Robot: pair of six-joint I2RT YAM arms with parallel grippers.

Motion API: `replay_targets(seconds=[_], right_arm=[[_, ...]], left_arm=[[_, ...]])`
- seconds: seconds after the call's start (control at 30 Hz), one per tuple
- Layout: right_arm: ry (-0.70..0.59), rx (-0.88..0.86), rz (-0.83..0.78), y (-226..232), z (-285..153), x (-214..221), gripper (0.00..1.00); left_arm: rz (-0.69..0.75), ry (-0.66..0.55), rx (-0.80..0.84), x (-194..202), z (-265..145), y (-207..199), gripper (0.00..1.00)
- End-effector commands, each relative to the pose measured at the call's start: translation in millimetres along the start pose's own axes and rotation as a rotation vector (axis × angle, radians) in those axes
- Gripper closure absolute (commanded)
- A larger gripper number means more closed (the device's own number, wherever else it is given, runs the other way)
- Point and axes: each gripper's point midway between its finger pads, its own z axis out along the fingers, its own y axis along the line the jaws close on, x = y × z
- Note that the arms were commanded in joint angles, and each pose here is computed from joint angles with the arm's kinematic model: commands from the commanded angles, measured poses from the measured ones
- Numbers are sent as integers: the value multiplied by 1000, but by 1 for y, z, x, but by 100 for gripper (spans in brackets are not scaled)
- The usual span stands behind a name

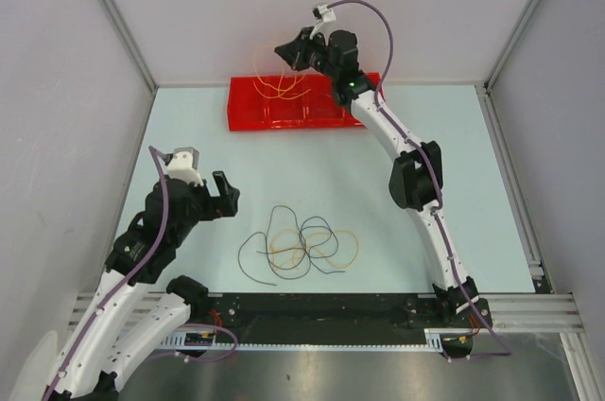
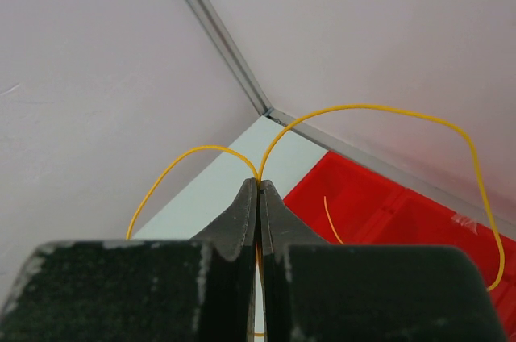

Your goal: Untangle the cables

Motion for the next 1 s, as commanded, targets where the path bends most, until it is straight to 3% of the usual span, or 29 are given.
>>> replay_targets(seconds=[0.0,0.4,0.97], right_arm=[[-83,0,-44,-6,7,-15,100],[-81,-31,14,-22,23,31,100],[-82,73,5,-70,26,67,100]], left_arm=[[8,-13,-6,-4,3,1,0],[12,3,-14,-1,7,2,0],[10,6,-17,-1,8,2,0]])
